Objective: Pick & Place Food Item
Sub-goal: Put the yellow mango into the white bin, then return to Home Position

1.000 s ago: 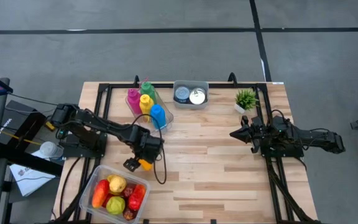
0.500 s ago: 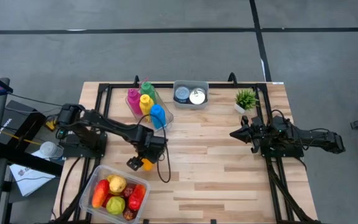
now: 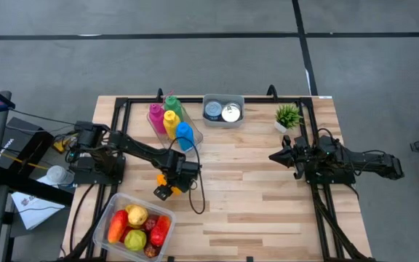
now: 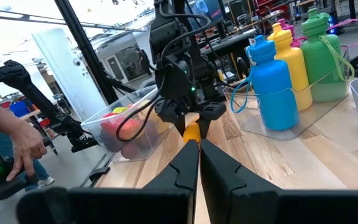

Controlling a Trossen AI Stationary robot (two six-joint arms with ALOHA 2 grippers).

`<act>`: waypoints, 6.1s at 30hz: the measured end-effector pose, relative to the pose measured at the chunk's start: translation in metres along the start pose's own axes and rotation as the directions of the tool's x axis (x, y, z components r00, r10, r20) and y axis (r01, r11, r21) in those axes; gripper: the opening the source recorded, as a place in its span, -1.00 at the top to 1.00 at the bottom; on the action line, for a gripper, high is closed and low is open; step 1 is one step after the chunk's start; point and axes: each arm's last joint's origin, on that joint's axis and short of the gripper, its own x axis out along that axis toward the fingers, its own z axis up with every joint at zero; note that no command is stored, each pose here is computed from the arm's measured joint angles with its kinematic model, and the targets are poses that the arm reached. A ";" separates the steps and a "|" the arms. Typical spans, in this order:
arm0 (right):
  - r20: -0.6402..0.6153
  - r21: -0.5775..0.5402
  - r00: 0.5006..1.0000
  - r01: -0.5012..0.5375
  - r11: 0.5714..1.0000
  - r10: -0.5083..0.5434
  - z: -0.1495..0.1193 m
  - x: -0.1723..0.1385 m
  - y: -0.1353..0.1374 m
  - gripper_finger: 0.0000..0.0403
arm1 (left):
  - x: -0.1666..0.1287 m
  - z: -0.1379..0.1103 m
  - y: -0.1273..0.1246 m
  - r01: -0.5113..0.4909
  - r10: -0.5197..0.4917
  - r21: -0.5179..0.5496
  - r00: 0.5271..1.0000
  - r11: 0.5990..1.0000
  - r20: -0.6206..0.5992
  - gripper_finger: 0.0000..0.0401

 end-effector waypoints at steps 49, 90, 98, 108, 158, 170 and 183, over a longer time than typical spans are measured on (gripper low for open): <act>-0.001 0.000 1.000 0.000 1.000 0.000 0.000 0.000 0.000 0.94 | -0.259 0.040 -0.066 0.690 0.180 -0.160 0.045 0.706 0.983 -0.11; -0.001 0.000 1.000 0.000 1.000 0.000 0.000 0.000 0.000 0.94 | -0.128 -0.034 -0.183 0.177 -0.064 -0.308 0.937 0.935 0.343 -0.18; -0.001 0.000 1.000 0.000 1.000 0.000 0.000 0.000 0.000 0.94 | -0.105 -0.043 -0.194 0.195 -0.129 -0.249 0.958 0.949 0.256 -0.22; -0.001 0.000 1.000 0.000 1.000 0.000 0.000 0.000 0.000 0.94 | -0.093 -0.042 -0.194 0.173 -0.133 -0.122 0.950 0.977 0.283 -0.23; -0.001 0.000 1.000 0.000 1.000 0.000 0.000 0.000 0.000 0.94 | -0.281 -0.136 -0.147 0.264 0.466 -0.397 -0.305 0.879 0.830 -0.05; -0.001 0.000 1.000 0.000 1.000 0.000 0.000 0.000 0.000 0.94 | -0.222 -0.160 -0.142 0.151 0.416 -0.388 -0.310 0.909 0.855 -0.05; -0.001 0.000 1.000 0.001 1.000 -0.001 0.000 0.000 0.000 0.94 | -0.133 -0.178 -0.132 0.157 0.356 -0.320 -0.431 0.934 0.829 -0.05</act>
